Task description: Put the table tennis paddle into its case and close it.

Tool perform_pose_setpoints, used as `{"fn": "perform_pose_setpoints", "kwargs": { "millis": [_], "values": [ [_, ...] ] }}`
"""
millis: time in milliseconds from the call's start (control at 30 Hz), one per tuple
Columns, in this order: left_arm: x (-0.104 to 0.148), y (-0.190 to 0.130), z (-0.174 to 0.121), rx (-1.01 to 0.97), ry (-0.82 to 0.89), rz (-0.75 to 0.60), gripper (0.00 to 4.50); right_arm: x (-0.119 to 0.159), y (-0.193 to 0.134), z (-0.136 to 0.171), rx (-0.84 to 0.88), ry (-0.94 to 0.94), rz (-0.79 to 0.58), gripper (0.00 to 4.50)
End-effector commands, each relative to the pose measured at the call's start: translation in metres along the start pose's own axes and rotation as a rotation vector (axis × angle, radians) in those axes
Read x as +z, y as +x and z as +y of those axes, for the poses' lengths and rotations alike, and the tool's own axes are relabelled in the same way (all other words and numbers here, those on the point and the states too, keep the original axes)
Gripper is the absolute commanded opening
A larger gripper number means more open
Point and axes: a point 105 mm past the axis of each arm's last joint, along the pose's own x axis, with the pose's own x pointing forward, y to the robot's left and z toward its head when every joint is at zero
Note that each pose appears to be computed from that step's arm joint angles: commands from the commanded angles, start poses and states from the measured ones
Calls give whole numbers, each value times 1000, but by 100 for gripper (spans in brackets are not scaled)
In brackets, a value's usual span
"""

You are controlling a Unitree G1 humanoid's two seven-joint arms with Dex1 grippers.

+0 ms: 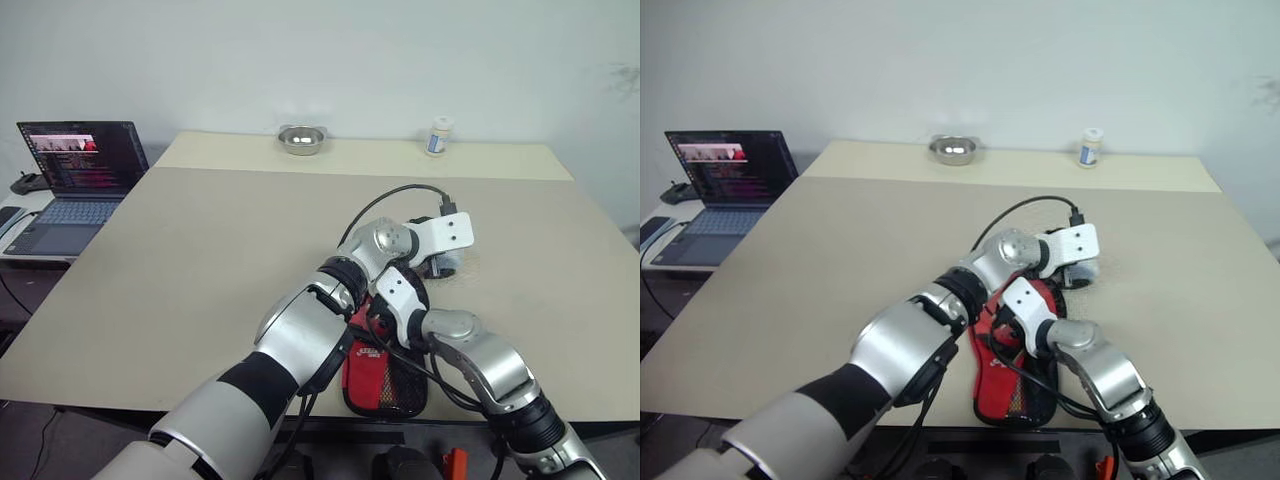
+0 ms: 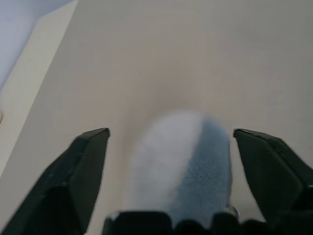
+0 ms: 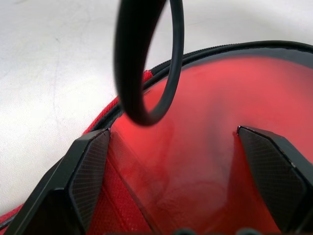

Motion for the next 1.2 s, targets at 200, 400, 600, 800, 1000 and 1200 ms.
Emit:
{"fn": "perform_pose_setpoints", "kwargs": {
  "millis": [200, 400, 600, 800, 1000, 1200],
  "values": [
    [36, -6, 14, 35, -110, -199, 447, -23, -1, -3, -5, 60, 96, 450],
    [29, -40, 56, 149, -133, -251, 447, 14, -25, -7, -23, 49, -14, 450],
    [-18, -86, 76, 161, -263, -261, 447, 44, -66, 1, -17, 21, -105, 450],
    [-47, -112, 49, -54, -435, -360, 447, 45, -104, -2, -30, 41, -126, 450],
    [-74, -103, 0, -165, -436, -307, 447, 47, -143, -53, -228, 43, -114, 450],
    [-100, -86, -27, -157, -428, -205, 447, 55, -144, -104, -400, 23, -111, 450]
  ]
}}
